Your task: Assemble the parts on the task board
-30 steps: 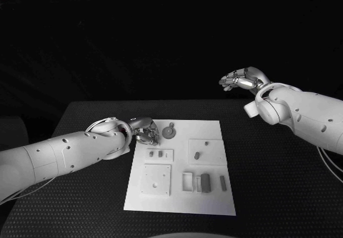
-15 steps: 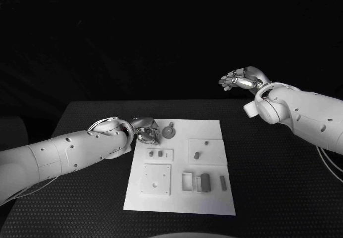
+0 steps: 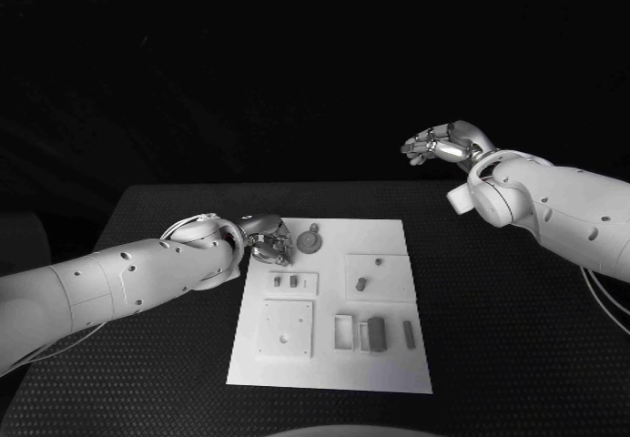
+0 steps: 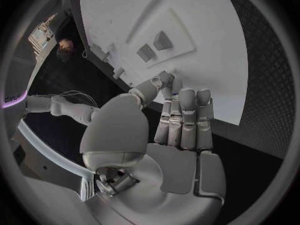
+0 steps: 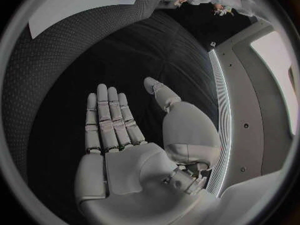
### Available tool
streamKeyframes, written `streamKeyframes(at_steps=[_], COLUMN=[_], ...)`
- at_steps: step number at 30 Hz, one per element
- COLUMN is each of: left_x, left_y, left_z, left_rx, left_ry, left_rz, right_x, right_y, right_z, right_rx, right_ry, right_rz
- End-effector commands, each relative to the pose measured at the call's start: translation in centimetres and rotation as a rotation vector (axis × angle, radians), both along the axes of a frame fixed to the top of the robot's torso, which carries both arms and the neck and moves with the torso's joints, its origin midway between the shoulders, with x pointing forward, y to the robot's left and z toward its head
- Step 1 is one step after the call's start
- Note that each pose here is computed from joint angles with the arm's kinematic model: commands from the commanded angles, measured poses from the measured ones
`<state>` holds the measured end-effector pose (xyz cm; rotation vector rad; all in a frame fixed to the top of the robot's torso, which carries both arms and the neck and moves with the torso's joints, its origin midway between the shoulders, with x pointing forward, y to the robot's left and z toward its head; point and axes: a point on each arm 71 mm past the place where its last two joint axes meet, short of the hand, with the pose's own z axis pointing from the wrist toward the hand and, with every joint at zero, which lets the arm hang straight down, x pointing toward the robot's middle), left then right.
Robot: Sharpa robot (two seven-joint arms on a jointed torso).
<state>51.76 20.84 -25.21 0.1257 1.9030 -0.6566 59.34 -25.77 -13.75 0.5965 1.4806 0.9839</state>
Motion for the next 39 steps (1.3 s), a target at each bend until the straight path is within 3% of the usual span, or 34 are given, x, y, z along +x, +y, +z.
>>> streamKeyframes(at_steps=[1,15,28,39], left_x=[-0.11,-0.09,-0.04,-0.19], left_y=[-0.2,-0.3,-1.1,-1.2], left_z=[-0.1,-0.23,-0.7,-0.94], left_rx=[0.012,0.022,0.018,0.037], left_ry=[0.017,0.03,0.023,0.05], left_rz=[-0.016,-0.02,-0.026,-0.037], right_x=[0.0,0.0,0.0,0.0], right_y=[0.2,0.2,0.3,0.2], right_z=[0.0,0.0,0.0,0.0], right_rx=[0.002,0.002,0.002,0.002], right_ry=[-0.003,-0.003,-0.003,-0.003], right_rz=[0.015,0.016,0.016,0.015])
